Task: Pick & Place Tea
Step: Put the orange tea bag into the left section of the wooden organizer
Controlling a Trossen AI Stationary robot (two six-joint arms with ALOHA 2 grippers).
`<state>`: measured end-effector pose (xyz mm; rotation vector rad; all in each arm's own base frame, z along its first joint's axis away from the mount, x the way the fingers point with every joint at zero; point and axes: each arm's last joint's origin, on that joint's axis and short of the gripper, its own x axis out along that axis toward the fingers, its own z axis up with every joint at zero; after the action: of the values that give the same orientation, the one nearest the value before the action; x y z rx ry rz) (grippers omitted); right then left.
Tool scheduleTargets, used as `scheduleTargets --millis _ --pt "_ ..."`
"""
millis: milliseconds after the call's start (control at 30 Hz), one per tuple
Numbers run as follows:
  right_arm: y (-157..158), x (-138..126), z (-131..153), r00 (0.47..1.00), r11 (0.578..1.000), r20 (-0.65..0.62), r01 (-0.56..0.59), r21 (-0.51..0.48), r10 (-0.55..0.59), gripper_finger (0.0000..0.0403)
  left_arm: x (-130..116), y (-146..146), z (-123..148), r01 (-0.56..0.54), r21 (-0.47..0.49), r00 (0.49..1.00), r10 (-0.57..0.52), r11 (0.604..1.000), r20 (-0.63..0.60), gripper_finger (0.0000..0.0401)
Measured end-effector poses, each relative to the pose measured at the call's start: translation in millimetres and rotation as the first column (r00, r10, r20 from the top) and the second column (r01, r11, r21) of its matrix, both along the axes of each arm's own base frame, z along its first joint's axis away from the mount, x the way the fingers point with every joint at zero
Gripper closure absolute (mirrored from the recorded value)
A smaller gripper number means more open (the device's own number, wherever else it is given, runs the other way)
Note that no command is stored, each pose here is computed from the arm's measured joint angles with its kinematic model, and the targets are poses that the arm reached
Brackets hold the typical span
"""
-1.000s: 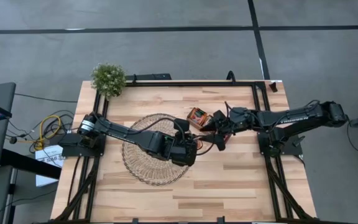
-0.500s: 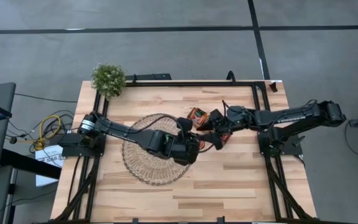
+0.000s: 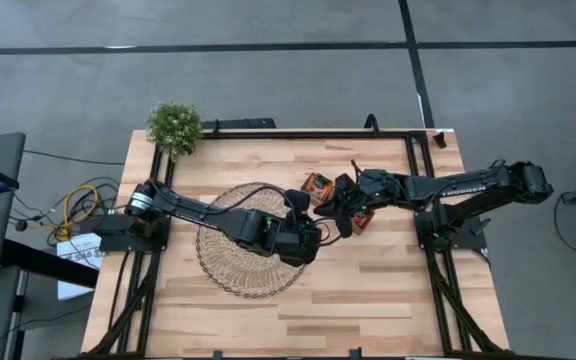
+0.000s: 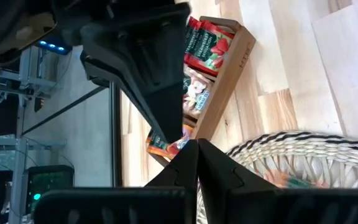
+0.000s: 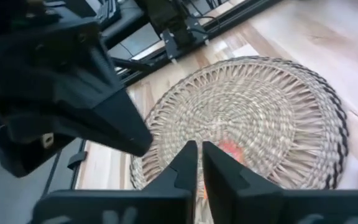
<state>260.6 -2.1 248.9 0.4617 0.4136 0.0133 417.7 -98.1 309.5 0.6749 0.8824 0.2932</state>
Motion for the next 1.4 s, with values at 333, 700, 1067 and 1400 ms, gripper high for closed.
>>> scheduleTargets --millis 333,700,1067,1400 --pt "10.7 -1.3 -2.7 1.0 0.999 -0.029 -0.009 -0.034 0.008 0.0402 -10.9 2.7 -7.3 -0.1 -0.059 0.993 0.096 0.993 -0.066 0.0401" --pt "35.2 -5.1 -9.4 0.995 1.0 -0.101 -0.002 -0.003 0.001 0.0403 -67.1 13.1 -46.9 -0.484 -0.167 0.825 0.384 0.859 -0.415 0.0401" --pt "69.4 -0.1 -17.7 0.989 0.984 -0.102 0.123 0.127 -0.11 0.0403 -135.7 16.8 -74.5 -0.53 -0.359 0.843 0.435 0.768 -0.315 0.0401" --pt "93.3 76.7 -34.6 0.947 0.961 -0.263 0.228 0.153 -0.183 0.0403 -204.5 39.9 -61.3 -0.509 -0.461 0.859 0.464 0.727 -0.217 0.0401"
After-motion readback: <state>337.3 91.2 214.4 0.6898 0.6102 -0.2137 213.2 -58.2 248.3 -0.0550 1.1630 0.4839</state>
